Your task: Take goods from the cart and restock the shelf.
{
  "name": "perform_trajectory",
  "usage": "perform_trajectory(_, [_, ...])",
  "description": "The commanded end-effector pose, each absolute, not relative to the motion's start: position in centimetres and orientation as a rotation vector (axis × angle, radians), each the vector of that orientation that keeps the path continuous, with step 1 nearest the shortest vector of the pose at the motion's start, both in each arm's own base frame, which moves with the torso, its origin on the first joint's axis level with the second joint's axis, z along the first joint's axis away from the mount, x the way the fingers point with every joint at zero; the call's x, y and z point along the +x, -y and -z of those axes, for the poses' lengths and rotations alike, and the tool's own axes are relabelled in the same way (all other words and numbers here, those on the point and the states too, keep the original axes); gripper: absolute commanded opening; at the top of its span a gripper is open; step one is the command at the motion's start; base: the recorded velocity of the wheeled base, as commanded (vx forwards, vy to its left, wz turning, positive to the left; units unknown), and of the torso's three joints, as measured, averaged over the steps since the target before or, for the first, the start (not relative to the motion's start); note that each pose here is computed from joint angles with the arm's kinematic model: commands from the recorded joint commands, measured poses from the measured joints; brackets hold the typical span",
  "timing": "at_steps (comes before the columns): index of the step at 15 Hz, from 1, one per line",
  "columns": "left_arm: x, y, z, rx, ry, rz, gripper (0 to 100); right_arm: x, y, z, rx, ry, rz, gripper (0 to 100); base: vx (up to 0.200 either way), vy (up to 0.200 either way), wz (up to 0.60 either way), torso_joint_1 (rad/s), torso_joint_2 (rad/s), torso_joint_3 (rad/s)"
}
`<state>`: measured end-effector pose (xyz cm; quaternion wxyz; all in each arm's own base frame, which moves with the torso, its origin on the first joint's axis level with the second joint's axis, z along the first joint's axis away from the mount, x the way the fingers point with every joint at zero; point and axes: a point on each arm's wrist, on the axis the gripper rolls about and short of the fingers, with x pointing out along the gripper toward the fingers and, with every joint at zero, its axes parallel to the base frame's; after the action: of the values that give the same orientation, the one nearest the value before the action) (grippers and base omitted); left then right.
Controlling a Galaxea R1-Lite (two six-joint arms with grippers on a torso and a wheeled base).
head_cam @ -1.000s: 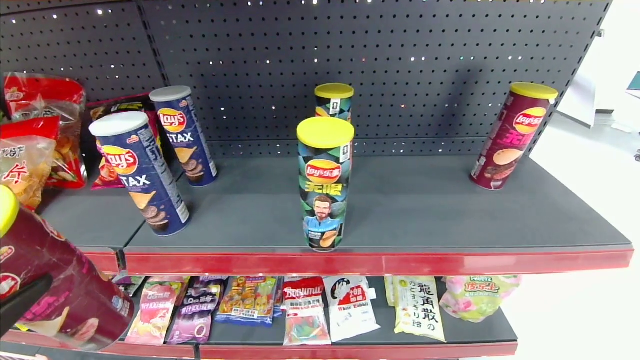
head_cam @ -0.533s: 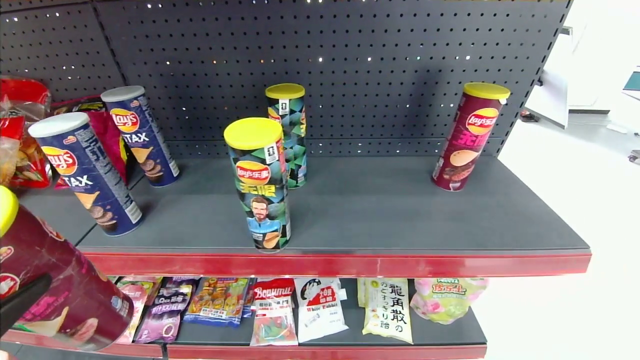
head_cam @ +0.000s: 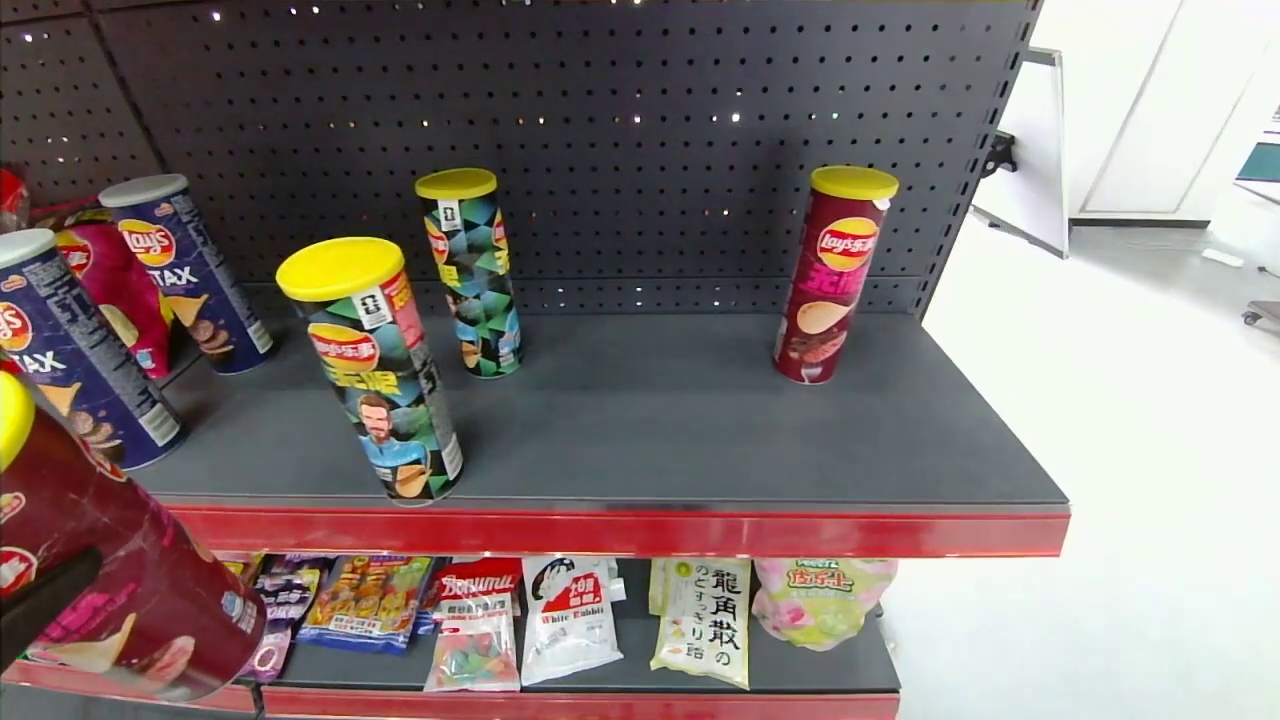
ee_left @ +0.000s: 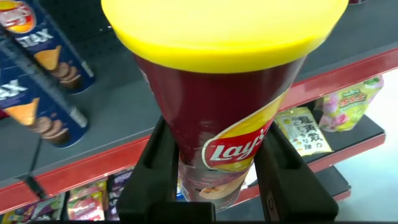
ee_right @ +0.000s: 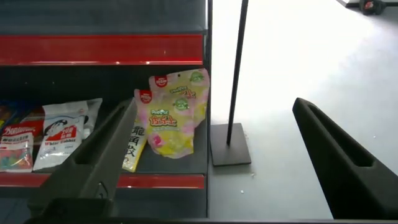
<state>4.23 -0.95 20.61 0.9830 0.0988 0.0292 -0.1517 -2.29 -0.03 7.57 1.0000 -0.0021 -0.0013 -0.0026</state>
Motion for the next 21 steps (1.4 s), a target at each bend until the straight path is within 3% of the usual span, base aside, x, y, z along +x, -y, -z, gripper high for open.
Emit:
perform_trajectory(1, [4.2, 1.0, -20.6, 0.198, -0.057, 0.310, 0, -2.3, 0.0, -7.6, -0.005, 0.002, 0.005, 100, 0.000, 0.000, 0.00, 0.000, 0.00, 0.000])
perform_trajectory(7, [2.6, 0.8, -19.9, 0.188, -0.036, 0.351, 0, -2.3, 0.0, -7.6, -0.008, 0.002, 0.003, 100, 0.000, 0.000, 0.00, 0.000, 0.00, 0.000])
perform_trajectory(11, [-0.2, 0.7, -20.0, 0.054, -0.089, 0.458, 0, -2.3, 0.0, -7.6, -0.008, 0.002, -0.003, 100, 0.000, 0.000, 0.00, 0.000, 0.00, 0.000])
perform_trajectory(21, [0.2, 0.8, -18.8, 0.086, -0.134, 0.493, 0, -2.2, 0.0, -7.6, -0.009, -0.017, -0.034, 100, 0.000, 0.000, 0.00, 0.000, 0.00, 0.000])
